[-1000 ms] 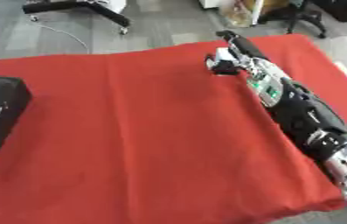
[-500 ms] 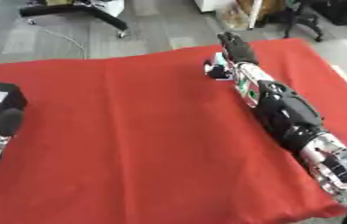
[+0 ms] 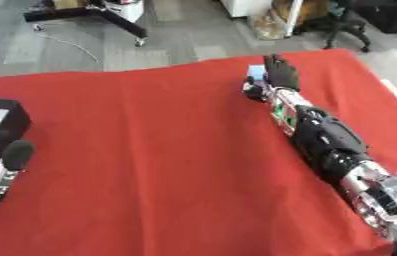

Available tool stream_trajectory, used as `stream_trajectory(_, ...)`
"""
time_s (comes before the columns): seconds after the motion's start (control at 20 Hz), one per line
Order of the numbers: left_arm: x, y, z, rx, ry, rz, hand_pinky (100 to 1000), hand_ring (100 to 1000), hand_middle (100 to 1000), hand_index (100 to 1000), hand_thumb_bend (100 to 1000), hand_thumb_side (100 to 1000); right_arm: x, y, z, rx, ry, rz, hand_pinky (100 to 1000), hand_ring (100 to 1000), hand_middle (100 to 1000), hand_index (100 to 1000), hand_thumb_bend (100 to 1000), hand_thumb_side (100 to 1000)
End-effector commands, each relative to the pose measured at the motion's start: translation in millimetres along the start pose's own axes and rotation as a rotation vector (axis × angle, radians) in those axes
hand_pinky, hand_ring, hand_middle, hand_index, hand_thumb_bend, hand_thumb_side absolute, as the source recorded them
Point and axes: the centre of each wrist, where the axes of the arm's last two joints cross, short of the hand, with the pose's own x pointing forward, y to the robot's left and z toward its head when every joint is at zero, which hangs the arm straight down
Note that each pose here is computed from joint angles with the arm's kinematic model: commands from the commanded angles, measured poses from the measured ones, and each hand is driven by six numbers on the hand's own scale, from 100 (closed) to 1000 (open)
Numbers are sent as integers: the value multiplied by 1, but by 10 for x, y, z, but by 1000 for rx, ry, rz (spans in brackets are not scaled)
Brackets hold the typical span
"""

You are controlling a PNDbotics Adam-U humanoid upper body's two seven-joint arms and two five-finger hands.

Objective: Pick up the objects with one hand, pass them to the other hand, and then place them into the box on the other side of the table.

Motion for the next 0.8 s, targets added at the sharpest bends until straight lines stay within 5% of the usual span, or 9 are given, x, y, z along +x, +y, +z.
stream_trajectory(0.05, 46, -2, -33, -5, -21, 0, 690, 854, 785, 875, 799, 627, -108, -79, -51, 7, 26, -21, 798, 847, 900, 952, 100, 604)
stream_trajectory(0.3, 46, -11, -30, -8, -19, 3, 689, 849, 782, 875, 794, 628, -397, -132, -41, -2, 25, -62, 640, 671, 741, 793, 100, 339)
stream_trajectory(0.4, 42, -14, -27, -8, -17, 5, 688, 846, 780, 874, 792, 628, -421, -160, -31, -46, 25, -92, 554, 592, 635, 699, 100, 106)
stream_trajectory(0.6, 7, -22, -13, -3, 0, 1, 686, 841, 775, 871, 788, 626, -349, -228, 10, -182, 4, -183, 464, 495, 494, 560, 100, 100)
stream_trajectory(0.8, -109, -80, 29, -5, 48, 3, 682, 841, 772, 868, 765, 613, -97, -370, 155, -280, -96, -379, 405, 451, 426, 493, 100, 103)
